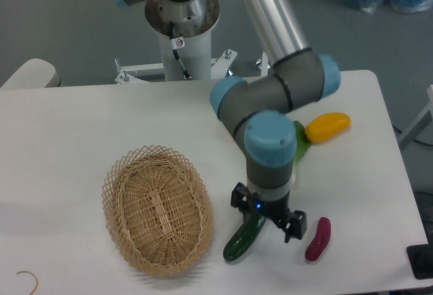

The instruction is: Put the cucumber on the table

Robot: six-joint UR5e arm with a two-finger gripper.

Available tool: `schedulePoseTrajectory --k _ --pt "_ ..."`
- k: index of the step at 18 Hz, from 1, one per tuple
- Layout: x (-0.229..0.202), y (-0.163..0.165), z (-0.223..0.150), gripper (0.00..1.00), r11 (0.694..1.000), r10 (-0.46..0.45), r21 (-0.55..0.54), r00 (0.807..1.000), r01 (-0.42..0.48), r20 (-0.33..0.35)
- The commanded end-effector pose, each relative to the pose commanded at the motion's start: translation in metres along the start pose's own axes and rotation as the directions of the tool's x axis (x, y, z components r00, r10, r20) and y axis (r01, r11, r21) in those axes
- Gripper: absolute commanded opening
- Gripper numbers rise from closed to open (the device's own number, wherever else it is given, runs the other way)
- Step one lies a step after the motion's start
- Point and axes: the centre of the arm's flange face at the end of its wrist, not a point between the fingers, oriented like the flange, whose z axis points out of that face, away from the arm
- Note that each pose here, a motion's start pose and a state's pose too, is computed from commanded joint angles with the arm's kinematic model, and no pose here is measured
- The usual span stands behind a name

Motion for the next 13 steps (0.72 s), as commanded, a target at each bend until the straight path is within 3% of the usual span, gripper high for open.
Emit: schedulePoseTrajectory --k 2,4,8,13 --pt "-0.017 0.024 -0.038 1.00 1.000 0.030 -0.003 0.999 -0.029 0.030" --pt "-0.030 0.052 -0.061 1.00 0.996 0.081 -0.037 0.997 -0.081 -0.005" --pt "-0.049 0.096 -0.071 1.00 0.980 0.185 -0.067 0.981 -0.188 -0.049" --pt "-0.069 0.158 -0.076 1.00 0.963 0.244 -0.094 0.964 -0.254 -0.108"
